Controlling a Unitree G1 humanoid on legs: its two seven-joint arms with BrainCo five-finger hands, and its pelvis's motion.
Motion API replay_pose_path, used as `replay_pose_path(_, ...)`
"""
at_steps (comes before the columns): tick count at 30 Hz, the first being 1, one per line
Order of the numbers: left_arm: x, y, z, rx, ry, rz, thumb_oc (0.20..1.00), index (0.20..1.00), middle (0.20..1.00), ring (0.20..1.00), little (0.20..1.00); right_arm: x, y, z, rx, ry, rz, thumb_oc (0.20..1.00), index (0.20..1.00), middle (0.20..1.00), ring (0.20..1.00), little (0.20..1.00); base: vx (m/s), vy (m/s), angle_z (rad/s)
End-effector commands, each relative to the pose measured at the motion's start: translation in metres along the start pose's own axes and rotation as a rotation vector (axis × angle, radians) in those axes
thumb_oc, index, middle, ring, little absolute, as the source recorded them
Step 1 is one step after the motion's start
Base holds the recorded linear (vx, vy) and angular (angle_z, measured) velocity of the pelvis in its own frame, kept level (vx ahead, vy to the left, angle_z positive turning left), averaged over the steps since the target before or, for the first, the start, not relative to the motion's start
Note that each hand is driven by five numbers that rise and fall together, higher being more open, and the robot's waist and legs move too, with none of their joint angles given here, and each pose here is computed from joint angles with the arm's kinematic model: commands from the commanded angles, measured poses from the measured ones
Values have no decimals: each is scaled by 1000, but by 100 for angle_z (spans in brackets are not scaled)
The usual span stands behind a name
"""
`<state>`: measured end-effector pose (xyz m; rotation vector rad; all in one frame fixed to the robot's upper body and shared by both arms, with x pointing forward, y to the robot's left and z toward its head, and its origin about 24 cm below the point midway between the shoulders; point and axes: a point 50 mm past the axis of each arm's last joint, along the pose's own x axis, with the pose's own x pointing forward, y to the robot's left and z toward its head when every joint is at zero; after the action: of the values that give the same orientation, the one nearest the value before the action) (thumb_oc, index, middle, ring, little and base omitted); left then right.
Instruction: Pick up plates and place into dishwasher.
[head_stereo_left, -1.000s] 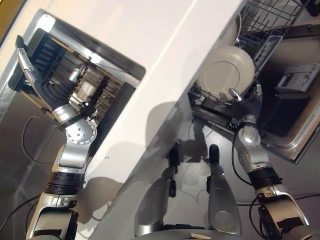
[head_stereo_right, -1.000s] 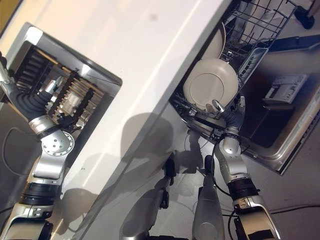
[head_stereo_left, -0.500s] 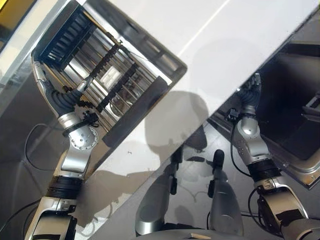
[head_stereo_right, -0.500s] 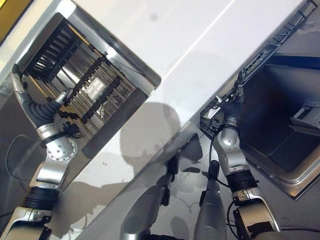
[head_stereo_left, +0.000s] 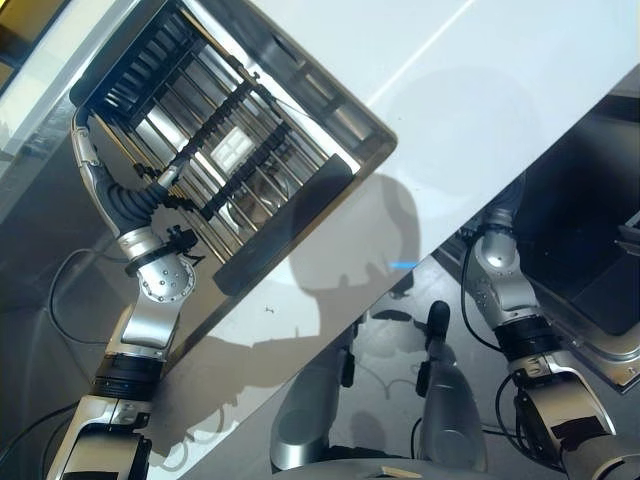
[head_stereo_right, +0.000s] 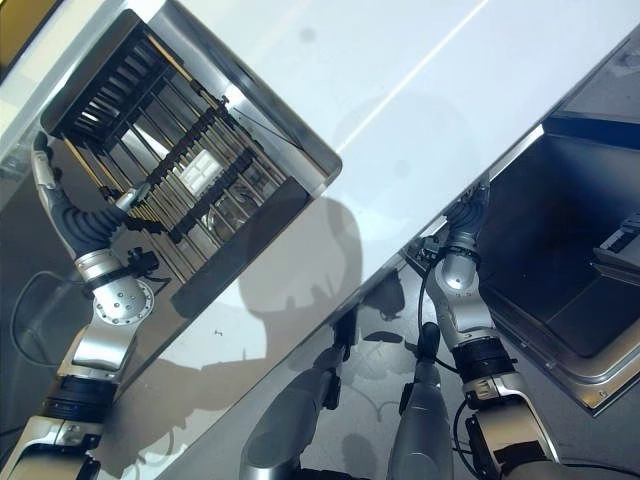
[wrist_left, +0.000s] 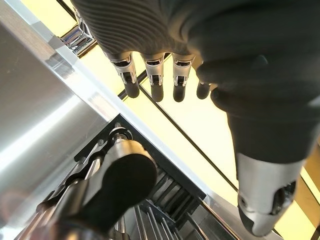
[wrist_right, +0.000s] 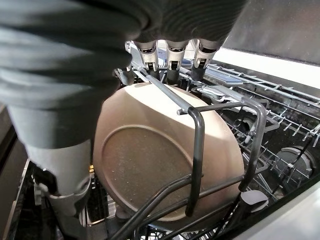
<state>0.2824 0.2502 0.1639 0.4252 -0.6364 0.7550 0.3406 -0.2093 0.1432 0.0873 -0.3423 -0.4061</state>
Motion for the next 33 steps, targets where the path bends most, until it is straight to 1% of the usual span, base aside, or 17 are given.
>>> replay_pose_path(1,-6,5,7,-40,-45,-3,1000,1000,1000,1000,1000,16,37,75,201,-306,58,1000,1000,1000,1000,1000,0,0,0)
replay_pose_path(15,-4,7,9,-56,-66,-14,1000,1000,1000,1000,1000,15,-8,54,177,-243,-142,1000,1000,1000,1000,1000,-9,46,-5)
replay_pose_path(23,-17,12,5,-17,-27,-20,1000,1000,1000,1000,1000,7,-22,44,104,-216,-122,1000,1000,1000,1000,1000,2,184,-65)
replay_pose_path(26,-16,14,3,-6,-26,-39,1000,1000,1000,1000,1000,0,-30,42,74,-226,-128,1000,1000,1000,1000,1000,0,29,-53)
replay_pose_path(30,-20,23,-5,20,-8,-52,1000,1000,1000,1000,1000,-20,-43,31,51,-232,-111,1000,1000,1000,1000,1000,31,-56,-45)
replay_pose_path(33,-17,20,-5,21,-19,-67,1000,1000,1000,1000,1000,-25,-48,33,48,-258,-112,1000,1000,1000,1000,1000,-7,-195,-31)
